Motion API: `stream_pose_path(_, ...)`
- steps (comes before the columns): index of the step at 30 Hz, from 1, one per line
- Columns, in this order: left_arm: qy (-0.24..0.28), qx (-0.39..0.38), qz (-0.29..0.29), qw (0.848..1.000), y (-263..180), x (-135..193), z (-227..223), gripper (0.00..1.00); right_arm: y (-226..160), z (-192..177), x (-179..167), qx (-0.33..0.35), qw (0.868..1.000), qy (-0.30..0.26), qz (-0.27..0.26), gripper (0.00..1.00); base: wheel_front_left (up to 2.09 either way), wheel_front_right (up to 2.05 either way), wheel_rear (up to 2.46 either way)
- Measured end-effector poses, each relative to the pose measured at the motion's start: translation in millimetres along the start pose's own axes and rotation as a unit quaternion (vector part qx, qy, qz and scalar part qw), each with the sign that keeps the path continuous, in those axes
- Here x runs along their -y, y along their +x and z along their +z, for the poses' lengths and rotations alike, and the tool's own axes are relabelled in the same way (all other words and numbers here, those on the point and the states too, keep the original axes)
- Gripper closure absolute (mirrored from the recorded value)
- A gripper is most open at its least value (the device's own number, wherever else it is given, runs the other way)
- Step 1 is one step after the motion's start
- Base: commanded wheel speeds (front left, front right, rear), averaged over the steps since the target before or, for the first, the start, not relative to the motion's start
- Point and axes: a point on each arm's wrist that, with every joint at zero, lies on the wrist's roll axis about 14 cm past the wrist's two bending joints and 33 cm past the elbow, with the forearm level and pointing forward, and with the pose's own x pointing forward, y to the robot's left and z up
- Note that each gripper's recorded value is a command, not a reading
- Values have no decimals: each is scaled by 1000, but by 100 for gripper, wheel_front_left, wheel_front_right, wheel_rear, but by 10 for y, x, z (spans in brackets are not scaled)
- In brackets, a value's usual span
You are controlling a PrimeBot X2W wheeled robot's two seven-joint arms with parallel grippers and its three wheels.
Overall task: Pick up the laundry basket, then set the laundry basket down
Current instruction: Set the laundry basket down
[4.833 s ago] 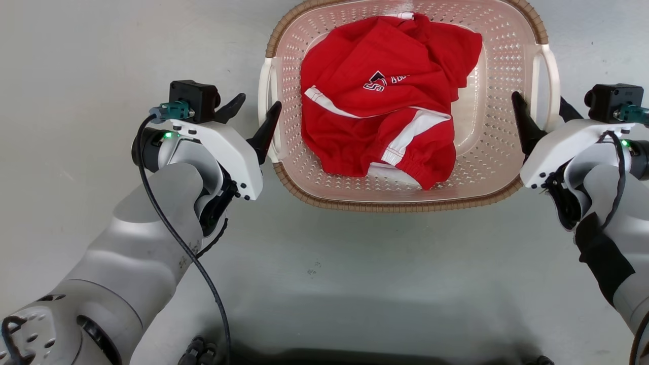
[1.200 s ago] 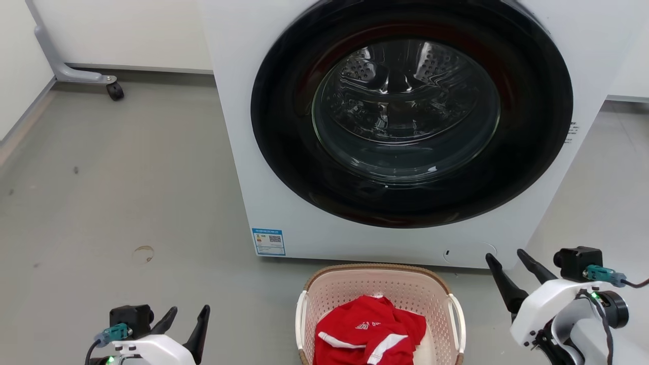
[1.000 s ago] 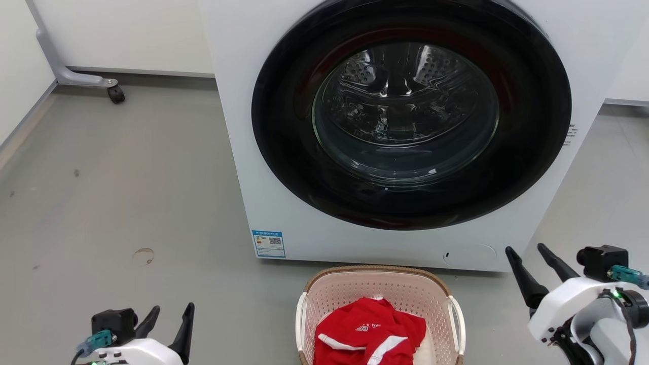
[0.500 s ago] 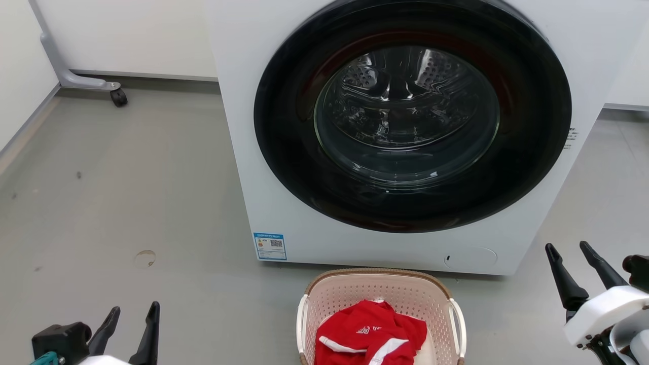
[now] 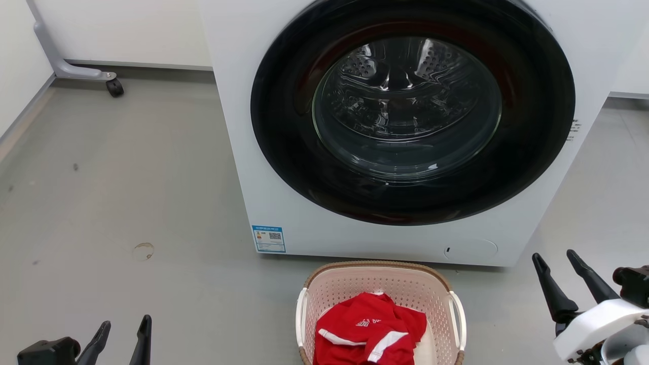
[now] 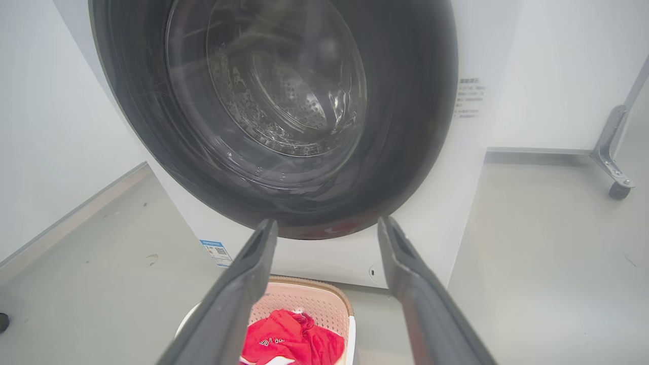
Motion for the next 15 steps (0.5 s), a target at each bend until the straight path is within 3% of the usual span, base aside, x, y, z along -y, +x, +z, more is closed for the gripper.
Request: stream_pose_path(15,4,-11,-1,1000,-7,-5,-22,0,-26,56,-50,1,1000,-1,-2,0,0,0,0)
